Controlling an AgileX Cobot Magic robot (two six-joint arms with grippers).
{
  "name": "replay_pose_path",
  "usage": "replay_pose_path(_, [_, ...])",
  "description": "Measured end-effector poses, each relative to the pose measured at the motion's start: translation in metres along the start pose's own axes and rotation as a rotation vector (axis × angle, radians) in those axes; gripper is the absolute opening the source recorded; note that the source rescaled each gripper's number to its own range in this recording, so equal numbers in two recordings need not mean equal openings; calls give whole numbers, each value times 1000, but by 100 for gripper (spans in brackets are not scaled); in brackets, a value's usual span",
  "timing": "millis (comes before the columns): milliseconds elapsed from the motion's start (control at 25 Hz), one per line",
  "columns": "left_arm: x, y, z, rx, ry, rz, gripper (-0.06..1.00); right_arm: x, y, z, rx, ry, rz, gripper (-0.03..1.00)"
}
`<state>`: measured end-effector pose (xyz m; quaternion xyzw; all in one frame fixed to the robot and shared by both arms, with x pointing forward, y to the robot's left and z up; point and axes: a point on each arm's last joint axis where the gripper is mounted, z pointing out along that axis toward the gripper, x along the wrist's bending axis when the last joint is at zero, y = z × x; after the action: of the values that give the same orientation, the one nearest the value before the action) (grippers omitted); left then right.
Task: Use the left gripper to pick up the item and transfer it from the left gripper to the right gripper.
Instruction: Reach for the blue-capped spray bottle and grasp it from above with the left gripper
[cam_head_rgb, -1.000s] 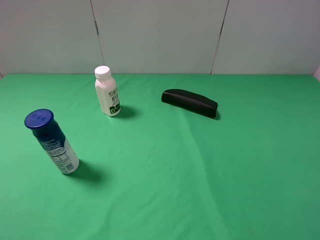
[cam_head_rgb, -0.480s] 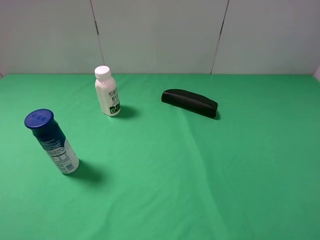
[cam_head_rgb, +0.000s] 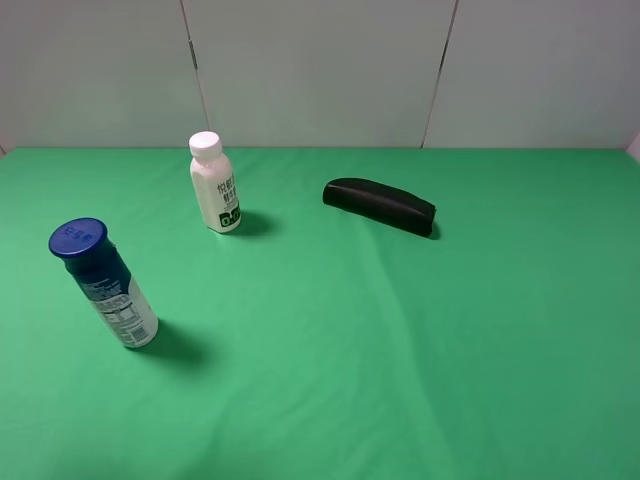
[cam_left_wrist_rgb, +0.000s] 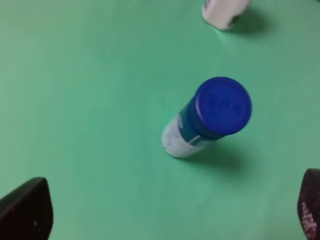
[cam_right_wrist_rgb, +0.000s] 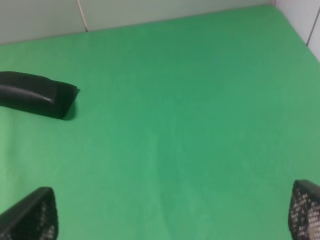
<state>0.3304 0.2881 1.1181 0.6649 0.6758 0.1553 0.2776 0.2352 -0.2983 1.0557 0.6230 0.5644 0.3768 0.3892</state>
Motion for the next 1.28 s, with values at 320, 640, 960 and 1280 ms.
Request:
replay_pose_path(320, [-11, 37, 45, 217, -57, 56, 100, 0, 0, 0, 0, 0, 0, 100])
replay_pose_path(640, [-21, 46, 97, 421, -65, 68, 100, 0, 0, 0, 0, 0, 0, 100])
replay_pose_path(960, [-38, 47, 139, 510, -26, 117, 100, 0, 0, 0, 1, 0, 0, 100])
replay_pose_path(1280, [-58, 42, 178, 563, 1, 163, 100, 0, 0, 0, 1, 0, 0, 100])
